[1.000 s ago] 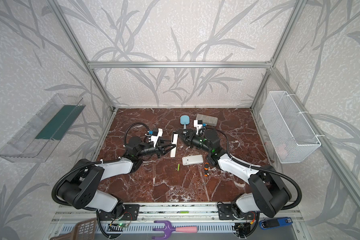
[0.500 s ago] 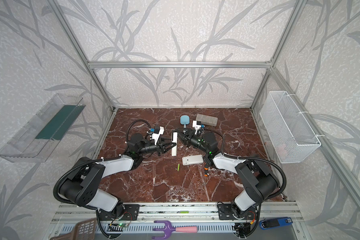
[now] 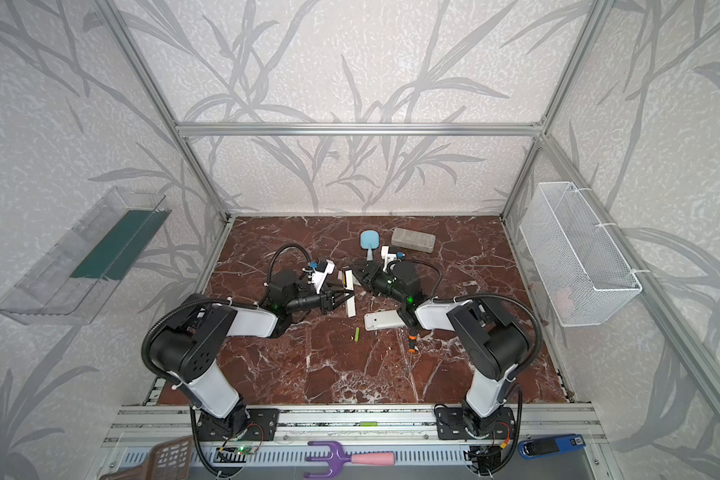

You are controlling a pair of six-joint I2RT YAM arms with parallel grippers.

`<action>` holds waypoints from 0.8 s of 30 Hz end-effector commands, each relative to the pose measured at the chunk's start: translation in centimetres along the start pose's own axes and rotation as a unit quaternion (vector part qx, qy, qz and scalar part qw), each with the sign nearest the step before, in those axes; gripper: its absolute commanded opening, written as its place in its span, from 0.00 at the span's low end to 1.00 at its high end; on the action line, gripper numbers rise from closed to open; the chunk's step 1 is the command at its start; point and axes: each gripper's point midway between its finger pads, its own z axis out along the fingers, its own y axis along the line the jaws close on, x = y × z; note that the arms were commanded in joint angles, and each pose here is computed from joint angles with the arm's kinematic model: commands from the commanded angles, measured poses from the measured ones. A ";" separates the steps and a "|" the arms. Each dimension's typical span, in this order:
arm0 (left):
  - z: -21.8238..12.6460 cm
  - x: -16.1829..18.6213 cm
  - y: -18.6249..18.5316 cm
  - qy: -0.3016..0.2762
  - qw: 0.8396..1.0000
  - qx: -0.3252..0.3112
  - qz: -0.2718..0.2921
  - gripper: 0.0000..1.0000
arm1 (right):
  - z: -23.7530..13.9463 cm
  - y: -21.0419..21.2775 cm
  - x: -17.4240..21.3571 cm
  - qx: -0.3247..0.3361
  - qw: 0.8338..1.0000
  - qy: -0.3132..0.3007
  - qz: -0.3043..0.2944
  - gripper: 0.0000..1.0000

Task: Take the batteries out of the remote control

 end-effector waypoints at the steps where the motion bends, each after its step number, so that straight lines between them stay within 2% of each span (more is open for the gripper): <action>1: 0.1 -4.1 0.3 -0.073 0.995 -0.014 0.059 0.00 | 0.9 -6.0 4.5 0.053 0.995 0.079 0.027 0.36; 5: 0.0 -3.5 1.2 -0.076 0.996 -0.019 0.045 0.00 | 1.8 -6.8 4.0 0.048 0.996 0.071 0.026 0.35; 12: -0.7 -4.1 0.8 -0.081 0.996 -0.013 0.042 0.00 | 1.3 -4.5 2.7 0.052 0.996 0.063 -0.027 0.37; 19: -2.5 -6.6 -1.1 -0.087 0.995 -0.009 0.054 0.00 | -2.4 0.1 -1.1 0.015 0.994 0.023 -0.101 0.44; 24: -3.9 -9.0 -3.6 -0.068 0.995 -0.006 0.071 0.00 | -5.9 3.2 -2.4 0.000 0.987 0.011 -0.163 0.47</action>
